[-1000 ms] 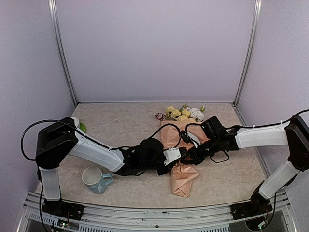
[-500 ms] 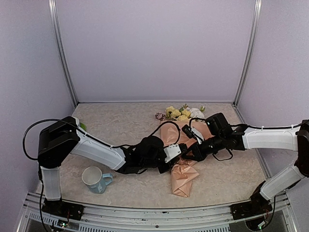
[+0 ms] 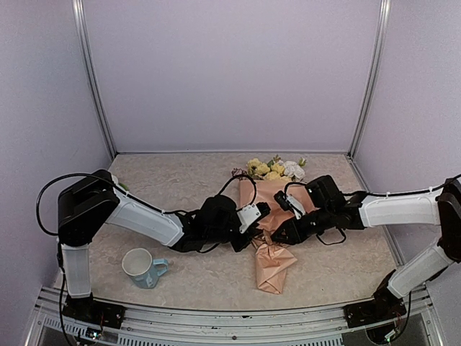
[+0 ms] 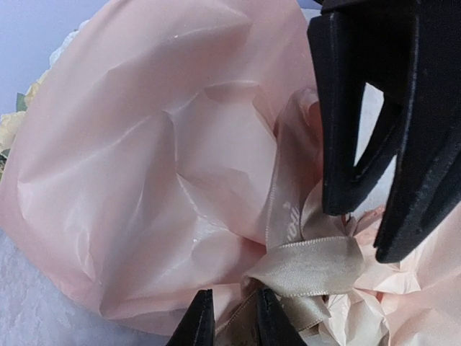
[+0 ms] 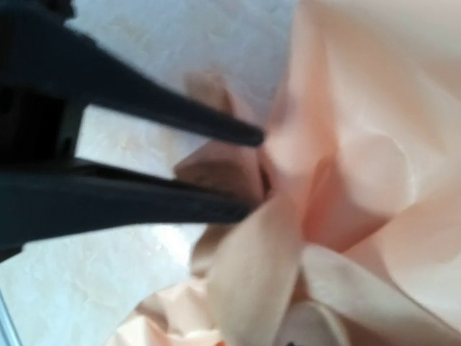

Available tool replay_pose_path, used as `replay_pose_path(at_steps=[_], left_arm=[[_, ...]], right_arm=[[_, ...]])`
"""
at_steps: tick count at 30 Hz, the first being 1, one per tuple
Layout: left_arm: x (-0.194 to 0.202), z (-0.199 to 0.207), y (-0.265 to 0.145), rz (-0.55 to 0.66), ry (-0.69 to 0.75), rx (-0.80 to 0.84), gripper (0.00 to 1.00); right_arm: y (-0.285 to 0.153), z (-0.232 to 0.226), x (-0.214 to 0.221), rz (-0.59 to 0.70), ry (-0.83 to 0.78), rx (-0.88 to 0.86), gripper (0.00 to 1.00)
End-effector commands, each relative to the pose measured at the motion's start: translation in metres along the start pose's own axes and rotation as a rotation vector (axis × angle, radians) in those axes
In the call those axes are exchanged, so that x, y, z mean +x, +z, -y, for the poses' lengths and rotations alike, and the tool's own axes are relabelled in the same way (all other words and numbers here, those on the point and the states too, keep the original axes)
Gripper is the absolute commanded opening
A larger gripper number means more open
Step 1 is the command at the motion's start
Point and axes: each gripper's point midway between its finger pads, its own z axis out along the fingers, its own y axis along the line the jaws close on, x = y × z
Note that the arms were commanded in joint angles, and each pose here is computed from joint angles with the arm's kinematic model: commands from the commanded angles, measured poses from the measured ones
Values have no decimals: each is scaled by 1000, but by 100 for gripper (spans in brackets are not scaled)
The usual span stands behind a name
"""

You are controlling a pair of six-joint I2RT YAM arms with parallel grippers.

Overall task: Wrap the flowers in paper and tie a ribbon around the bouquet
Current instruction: Tie the half-tied ribbon around the folded bouquet.

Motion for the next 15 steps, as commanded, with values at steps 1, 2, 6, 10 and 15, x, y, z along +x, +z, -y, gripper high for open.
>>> replay_pose_path(at_steps=[1, 2, 6, 10, 15], left_arm=[[-14, 3, -16, 52, -25, 25, 21], [-14, 3, -20, 56, -28, 32, 23], [-20, 4, -37, 96, -41, 86, 29], [-17, 1, -48, 89, -56, 111, 32], [1, 2, -51, 25, -43, 122, 35]], right_arm=[[9, 0, -3, 6, -8, -3, 34], [11, -1, -3, 3, -7, -14, 34], [20, -2, 1, -22, -10, -29, 35], [25, -6, 1, -26, -15, -54, 33], [24, -6, -3, -14, -22, -45, 4]])
